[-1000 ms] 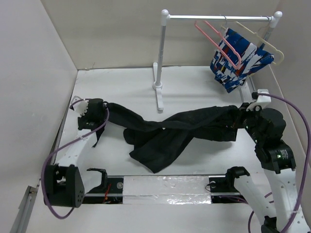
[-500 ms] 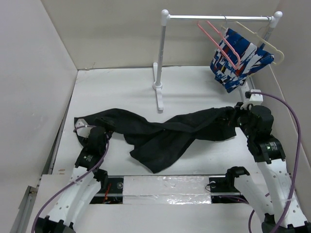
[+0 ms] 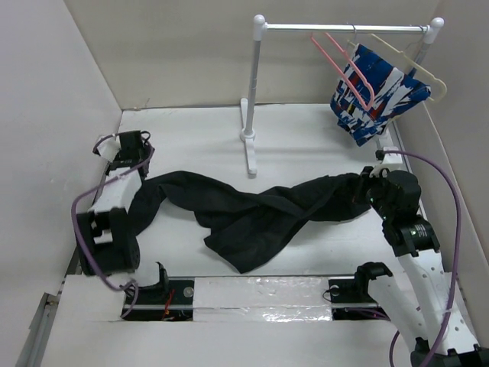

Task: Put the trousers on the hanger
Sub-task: Flatten out the trousers at the center of the board.

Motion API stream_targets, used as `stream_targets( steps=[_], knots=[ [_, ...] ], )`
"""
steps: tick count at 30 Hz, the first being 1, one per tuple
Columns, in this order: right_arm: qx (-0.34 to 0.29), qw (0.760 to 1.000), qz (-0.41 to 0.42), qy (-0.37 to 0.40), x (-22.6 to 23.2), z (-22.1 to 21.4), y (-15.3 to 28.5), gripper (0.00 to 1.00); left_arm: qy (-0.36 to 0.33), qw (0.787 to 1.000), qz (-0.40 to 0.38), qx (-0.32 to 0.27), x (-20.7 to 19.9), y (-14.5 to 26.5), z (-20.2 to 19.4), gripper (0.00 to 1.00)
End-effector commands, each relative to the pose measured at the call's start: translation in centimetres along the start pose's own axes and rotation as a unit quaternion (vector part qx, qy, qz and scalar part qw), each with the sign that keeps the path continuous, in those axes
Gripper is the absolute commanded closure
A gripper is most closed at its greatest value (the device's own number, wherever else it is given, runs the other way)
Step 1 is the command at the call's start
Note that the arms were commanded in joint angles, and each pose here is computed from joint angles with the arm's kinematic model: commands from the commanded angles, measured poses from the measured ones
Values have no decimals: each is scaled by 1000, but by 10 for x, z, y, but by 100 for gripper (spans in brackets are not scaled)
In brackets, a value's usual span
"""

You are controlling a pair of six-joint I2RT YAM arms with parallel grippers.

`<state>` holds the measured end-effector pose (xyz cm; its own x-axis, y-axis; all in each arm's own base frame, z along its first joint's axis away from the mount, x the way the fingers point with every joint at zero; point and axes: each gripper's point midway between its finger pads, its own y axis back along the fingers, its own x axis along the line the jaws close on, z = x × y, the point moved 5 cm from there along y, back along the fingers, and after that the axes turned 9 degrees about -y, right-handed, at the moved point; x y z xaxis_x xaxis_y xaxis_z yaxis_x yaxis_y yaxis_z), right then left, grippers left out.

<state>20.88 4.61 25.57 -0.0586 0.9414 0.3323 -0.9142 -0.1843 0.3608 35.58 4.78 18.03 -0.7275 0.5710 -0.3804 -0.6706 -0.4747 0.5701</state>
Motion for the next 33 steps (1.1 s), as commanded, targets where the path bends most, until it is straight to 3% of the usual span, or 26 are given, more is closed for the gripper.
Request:
stream_targets(
  steps=[1, 16, 19, 21, 22, 25, 29, 33],
  knots=[
    [-51, 997, 62, 5, 17, 19, 6, 100, -65, 994, 70, 54, 35, -31, 1, 18],
    [-17, 995, 96, 17, 25, 2, -3, 100, -125, 969, 168, 128, 69, -103, -41, 14],
    [-22, 995, 94, 15, 25, 4, -3, 100, -141, 964, 184, 133, 74, -109, -50, 30],
    [-23, 995, 94, 17, 27, 8, -2, 100, -148, 962, 190, 126, 73, -107, -50, 52],
    [-24, 995, 94, 18, 27, 10, -2, 100, -143, 964, 191, 115, 72, -106, -45, 75],
    [-37, 994, 102, 14, 32, 19, 0, 100, -141, 969, 165, 115, 63, -104, -41, 100],
    [-51, 994, 98, 15, 34, 32, 6, 100, -127, 977, 140, 97, 50, -95, -14, 100],
    [-67, 990, 119, 20, 47, 54, 23, 100, -88, 994, 67, 11, 3, -54, 58, 100]
  ],
)
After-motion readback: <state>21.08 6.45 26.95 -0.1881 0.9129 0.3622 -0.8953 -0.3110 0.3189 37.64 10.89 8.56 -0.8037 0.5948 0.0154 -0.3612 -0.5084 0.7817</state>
